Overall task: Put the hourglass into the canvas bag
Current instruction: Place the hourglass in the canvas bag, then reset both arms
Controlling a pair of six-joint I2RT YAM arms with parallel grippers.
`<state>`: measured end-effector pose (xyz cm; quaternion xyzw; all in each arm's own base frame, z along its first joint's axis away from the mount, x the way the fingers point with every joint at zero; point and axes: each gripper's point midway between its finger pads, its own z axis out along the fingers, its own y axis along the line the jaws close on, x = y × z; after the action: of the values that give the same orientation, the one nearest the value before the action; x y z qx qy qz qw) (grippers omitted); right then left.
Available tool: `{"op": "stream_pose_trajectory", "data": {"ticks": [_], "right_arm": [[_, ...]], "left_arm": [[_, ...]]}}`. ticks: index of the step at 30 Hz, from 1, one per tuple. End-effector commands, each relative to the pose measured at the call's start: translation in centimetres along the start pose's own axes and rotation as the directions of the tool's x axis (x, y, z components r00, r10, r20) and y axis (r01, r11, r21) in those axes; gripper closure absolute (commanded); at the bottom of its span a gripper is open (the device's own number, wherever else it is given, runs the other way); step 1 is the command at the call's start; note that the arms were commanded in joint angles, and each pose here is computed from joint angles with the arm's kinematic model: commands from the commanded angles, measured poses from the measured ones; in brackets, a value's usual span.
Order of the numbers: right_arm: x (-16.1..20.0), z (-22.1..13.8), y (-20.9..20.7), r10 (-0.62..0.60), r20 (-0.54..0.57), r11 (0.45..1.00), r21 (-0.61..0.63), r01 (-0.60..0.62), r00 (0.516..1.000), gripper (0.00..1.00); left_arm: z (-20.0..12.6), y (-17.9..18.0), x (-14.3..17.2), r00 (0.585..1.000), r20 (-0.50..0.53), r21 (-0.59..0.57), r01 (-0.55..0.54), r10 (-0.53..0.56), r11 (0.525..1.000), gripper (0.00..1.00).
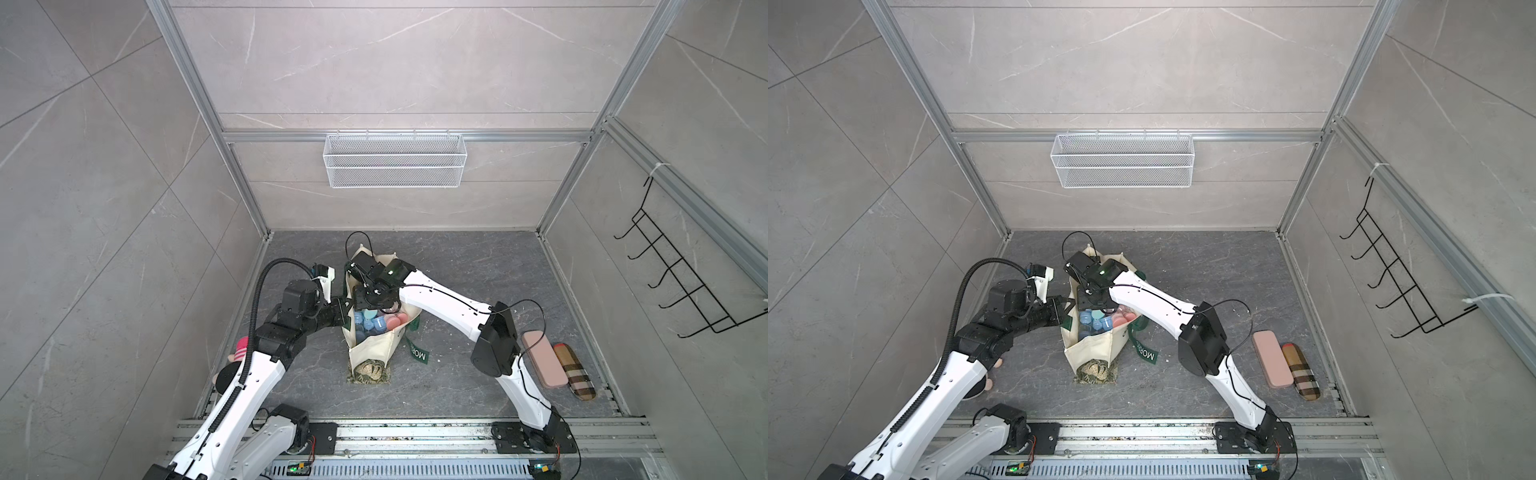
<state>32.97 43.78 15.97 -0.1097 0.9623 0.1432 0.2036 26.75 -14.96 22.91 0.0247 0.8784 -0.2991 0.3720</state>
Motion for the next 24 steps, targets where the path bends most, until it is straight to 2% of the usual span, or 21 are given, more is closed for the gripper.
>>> {"op": "stream_pose_trajectory", "data": {"ticks": [1,6,10,18,21,24], "right_arm": [[-1.8,-5.6,1.2,-0.051,0.123,0.998,-0.020,0.054,0.991,0.35],[-2.4,-10.3,0.6,-0.085,0.225,0.996,0.017,0.084,0.971,0.35],[-2.3,-13.9,-1.8,-0.083,0.315,0.996,0.067,0.065,0.945,0.33],[0.7,-21.1,-11.5,-0.039,0.492,0.979,0.193,-0.066,0.870,0.30],[3.1,-22.5,-15.7,-0.016,0.537,0.960,0.243,-0.137,0.844,0.30],[5.3,-22.6,-18.6,-0.020,0.547,0.948,0.275,-0.158,0.837,0.30]], "left_arm": [[-0.9,-1.5,-0.6,0.999,0.026,0.066,-0.029,0.027,0.997,1.00],[-0.9,-1.4,-0.6,0.999,0.025,0.060,-0.029,0.027,0.998,1.00],[-0.8,-1.3,-0.6,0.999,0.026,0.050,-0.027,0.025,0.998,1.00],[-0.7,-1.1,-0.7,0.999,0.027,0.045,-0.023,0.021,0.999,1.00],[-0.8,-1.1,-0.8,0.999,0.031,0.041,-0.023,0.022,0.999,1.00],[-0.9,-0.9,-0.8,0.999,0.038,0.033,-0.021,0.020,0.999,1.00]]}}
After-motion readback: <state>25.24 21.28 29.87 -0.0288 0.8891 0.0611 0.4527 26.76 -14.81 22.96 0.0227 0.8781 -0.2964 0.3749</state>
